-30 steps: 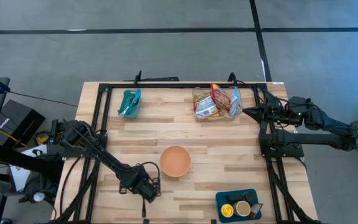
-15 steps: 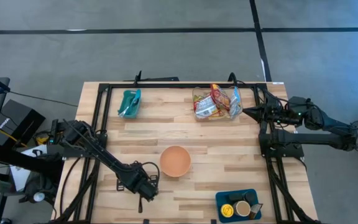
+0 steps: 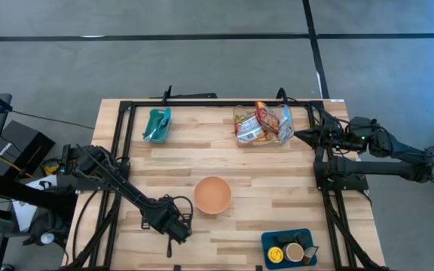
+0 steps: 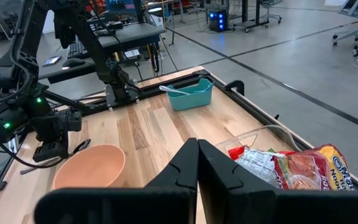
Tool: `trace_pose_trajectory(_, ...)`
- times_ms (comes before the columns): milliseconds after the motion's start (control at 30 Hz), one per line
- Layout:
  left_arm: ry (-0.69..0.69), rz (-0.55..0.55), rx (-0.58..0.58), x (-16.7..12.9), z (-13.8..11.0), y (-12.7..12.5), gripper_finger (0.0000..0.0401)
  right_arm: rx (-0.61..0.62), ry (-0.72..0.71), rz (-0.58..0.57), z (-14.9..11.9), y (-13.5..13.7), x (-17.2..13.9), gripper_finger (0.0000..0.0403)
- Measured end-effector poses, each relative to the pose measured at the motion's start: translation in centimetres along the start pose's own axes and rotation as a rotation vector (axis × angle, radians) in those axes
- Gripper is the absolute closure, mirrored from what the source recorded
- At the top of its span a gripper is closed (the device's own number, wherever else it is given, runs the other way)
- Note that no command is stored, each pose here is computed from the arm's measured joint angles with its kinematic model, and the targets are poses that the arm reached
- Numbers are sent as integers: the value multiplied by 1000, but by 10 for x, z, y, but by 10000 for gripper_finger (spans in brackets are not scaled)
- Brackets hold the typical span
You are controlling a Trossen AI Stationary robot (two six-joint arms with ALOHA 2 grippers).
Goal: Pick & Place Food Item
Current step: Put the black spoon into the light green bin
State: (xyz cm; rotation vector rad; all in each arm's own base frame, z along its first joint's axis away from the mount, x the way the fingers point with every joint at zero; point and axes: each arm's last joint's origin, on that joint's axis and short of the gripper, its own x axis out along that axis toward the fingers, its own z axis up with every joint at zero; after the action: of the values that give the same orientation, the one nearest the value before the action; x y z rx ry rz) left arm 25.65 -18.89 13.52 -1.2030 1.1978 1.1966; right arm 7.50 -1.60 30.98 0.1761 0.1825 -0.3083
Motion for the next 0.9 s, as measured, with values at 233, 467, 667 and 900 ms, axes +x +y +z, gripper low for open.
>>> trace_pose_trajectory(233,1,-3,1,0,0,0,393,0,0,0,0,0,0,403)
trace_pose_trajectory(467,2,-4,-1,0,0,0,388,0,0,0,0,0,0,403)
trace_pose_trajectory(667,2,-4,-5,0,0,0,393,0,0,0,0,0,0,403)
trace_pose_trajectory(900,2,-5,-6,0,0,-1,396,0,1,0,0,0,0,403)
